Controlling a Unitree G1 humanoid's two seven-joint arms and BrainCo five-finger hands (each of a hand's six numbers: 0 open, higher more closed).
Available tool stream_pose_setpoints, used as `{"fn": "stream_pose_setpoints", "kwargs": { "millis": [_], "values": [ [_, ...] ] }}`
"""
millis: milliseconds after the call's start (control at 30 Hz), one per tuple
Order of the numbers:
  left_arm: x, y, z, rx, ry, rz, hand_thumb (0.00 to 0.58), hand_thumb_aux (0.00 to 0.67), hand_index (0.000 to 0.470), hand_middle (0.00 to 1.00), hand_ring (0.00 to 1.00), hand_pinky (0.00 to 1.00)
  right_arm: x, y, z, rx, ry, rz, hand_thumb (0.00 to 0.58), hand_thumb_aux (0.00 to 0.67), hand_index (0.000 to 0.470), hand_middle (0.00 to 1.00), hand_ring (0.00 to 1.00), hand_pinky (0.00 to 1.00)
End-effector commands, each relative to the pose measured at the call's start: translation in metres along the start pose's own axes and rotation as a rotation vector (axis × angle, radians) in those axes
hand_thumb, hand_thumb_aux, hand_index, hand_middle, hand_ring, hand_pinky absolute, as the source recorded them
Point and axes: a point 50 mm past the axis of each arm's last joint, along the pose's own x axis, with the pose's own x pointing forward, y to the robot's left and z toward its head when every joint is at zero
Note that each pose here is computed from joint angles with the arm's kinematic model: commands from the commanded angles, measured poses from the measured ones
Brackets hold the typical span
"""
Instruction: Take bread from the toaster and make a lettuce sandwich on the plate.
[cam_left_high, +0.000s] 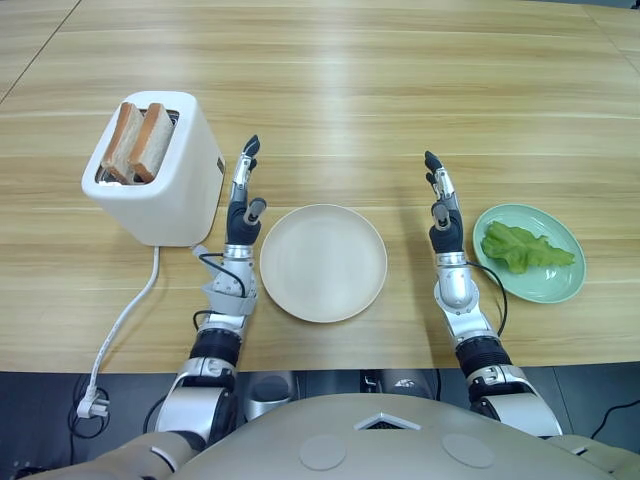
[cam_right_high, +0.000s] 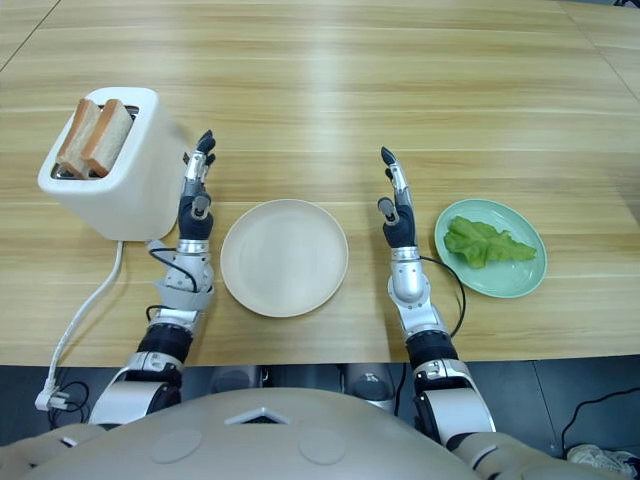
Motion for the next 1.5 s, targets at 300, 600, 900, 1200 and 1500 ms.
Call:
{"fn": "stream_pose_setpoints", "kwargs": {
  "millis": [300, 600, 900, 1200, 1500],
  "values": [
    [0.002, 0.192, -0.02, 0.958, 0.255, 0.186, 0.0, 0.0, 0.0, 0.0, 0.0, 0.0, 0.004, 0.004, 0.005, -0.046, -0.045, 0.032, 0.0, 0.0, 0.0, 0.0, 0.0, 0.0],
    [-0.016, 0.2, -0.053, 1.042, 0.446, 0.09, 0.0, 0.0, 0.0, 0.0, 0.0, 0.0, 0.005, 0.006, 0.005, -0.054, -0.054, 0.047, 0.0, 0.0, 0.0, 0.0, 0.0, 0.0],
    [-0.01, 0.182, -0.063, 0.991, 0.498, -0.006, 0.0, 0.0, 0.0, 0.0, 0.0, 0.0, 0.006, 0.005, 0.004, -0.061, -0.057, 0.053, 0.0, 0.0, 0.0, 0.0, 0.0, 0.0],
    [0.002, 0.172, -0.069, 0.973, 0.532, -0.113, 0.524, 0.462, 0.317, 0.0, 0.0, 0.0, 0.005, 0.008, 0.005, -0.061, -0.062, 0.066, 0.0, 0.0, 0.0, 0.0, 0.0, 0.0],
    [0.002, 0.164, -0.074, 0.943, 0.528, -0.171, 0.58, 0.67, 0.46, 0.0, 0.0, 0.0, 0.003, 0.004, 0.006, -0.061, -0.063, 0.05, 0.0, 0.0, 0.0, 0.0, 0.0, 0.0]
  ]
}}
